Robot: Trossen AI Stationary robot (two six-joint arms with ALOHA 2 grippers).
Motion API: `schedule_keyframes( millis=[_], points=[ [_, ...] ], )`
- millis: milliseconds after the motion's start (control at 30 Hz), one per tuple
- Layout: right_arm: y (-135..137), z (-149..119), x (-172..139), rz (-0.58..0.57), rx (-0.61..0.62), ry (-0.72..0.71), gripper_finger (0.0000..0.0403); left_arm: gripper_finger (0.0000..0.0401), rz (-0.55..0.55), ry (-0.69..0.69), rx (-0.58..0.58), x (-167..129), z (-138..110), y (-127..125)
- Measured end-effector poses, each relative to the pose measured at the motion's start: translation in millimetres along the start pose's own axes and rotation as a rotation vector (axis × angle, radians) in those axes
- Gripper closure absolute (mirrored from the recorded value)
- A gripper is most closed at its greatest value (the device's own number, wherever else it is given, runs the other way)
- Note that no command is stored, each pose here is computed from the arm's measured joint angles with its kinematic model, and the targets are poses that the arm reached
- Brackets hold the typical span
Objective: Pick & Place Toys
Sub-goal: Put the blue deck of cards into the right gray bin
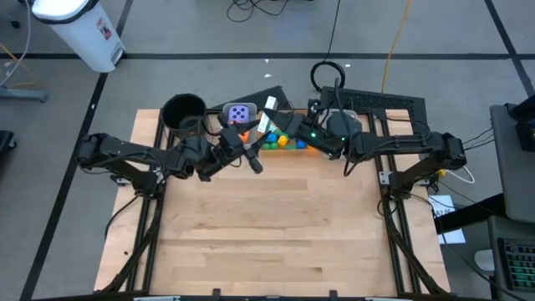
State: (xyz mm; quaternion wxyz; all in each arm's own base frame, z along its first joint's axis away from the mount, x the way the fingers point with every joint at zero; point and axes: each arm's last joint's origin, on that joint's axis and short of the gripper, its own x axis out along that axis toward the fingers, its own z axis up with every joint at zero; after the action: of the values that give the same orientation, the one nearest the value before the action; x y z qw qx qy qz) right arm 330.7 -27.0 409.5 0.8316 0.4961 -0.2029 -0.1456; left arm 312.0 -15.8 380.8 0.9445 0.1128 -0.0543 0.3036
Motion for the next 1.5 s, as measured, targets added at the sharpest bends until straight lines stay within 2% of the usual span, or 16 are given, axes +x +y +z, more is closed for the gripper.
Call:
schedule_keyframes(
  millis=[533, 900, 1167, 1500],
  points=[
    [0, 0, 0, -0.003, -0.009, 0.001, 0.0102, 0.0219, 0.026, 0.01, 0.047, 0, 0, 1],
    [0, 1, 0, -0.007, -0.008, -0.011, 0.0102, 0.0327, 0.045, 0.015, 0.055, 0, 0, 2],
    [0, 1, 0, -0.001, -0.03, -0.007, 0.0097, 0.0318, 0.052, 0.019, 0.056, 0, 0, 2],
    [1, 5, 1, 0.02, -0.022, -0.016, 0.0084, 0.0332, 0.078, 0.01, 0.078, 1, 12, 4]
  ],
)
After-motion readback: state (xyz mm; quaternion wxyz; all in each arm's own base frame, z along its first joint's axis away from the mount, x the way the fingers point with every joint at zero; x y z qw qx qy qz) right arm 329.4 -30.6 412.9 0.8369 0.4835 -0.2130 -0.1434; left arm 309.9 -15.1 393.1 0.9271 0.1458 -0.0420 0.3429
